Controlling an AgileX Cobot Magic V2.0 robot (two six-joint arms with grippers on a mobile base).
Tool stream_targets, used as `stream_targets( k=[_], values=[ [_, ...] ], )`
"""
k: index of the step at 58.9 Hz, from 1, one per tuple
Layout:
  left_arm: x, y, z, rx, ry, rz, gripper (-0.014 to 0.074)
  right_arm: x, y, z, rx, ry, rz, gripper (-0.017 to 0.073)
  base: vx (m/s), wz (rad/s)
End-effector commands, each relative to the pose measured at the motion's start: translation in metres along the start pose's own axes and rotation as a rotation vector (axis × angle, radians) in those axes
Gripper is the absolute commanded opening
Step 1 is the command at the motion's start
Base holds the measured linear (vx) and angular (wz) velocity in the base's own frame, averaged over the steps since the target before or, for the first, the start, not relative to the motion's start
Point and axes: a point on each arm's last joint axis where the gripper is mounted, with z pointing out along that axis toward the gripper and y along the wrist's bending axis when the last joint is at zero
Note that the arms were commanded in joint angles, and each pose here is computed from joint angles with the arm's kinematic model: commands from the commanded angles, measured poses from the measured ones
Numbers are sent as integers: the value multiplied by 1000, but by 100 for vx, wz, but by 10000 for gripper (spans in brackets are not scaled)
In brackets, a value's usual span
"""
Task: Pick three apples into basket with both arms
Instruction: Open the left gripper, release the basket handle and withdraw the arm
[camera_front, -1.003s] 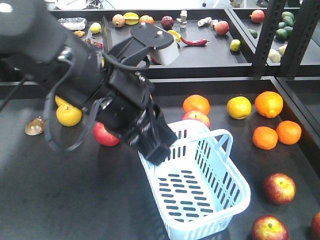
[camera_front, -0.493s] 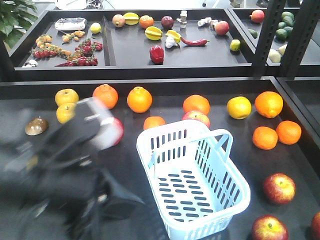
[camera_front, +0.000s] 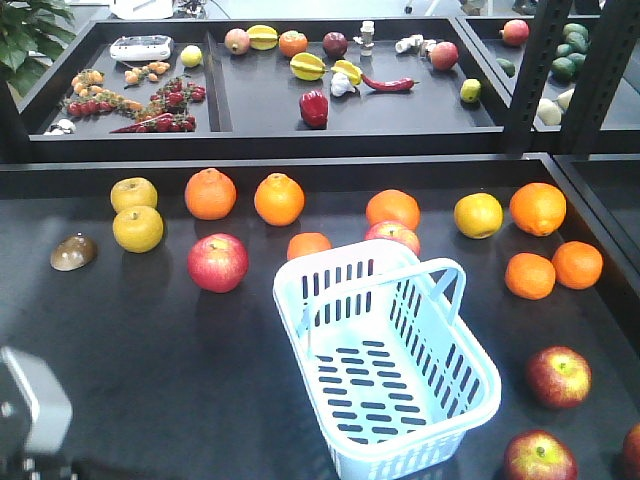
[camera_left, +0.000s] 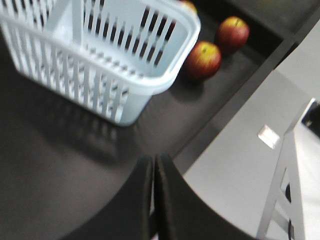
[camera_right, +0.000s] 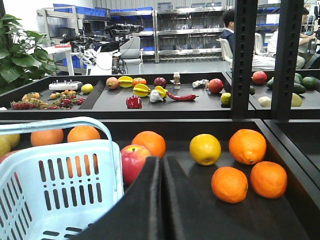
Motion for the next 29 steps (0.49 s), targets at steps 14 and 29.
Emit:
stream_targets(
  k=[14, 29],
  values=[
    [8, 8, 3, -40, -61, -104, -8, -4, 0, -1, -2, -74, -16, -5, 0, 0],
    [2, 11, 2, -68, -133, -114, -8, -4, 0, -1, -3, -77, -17, -5, 0, 0]
  ],
)
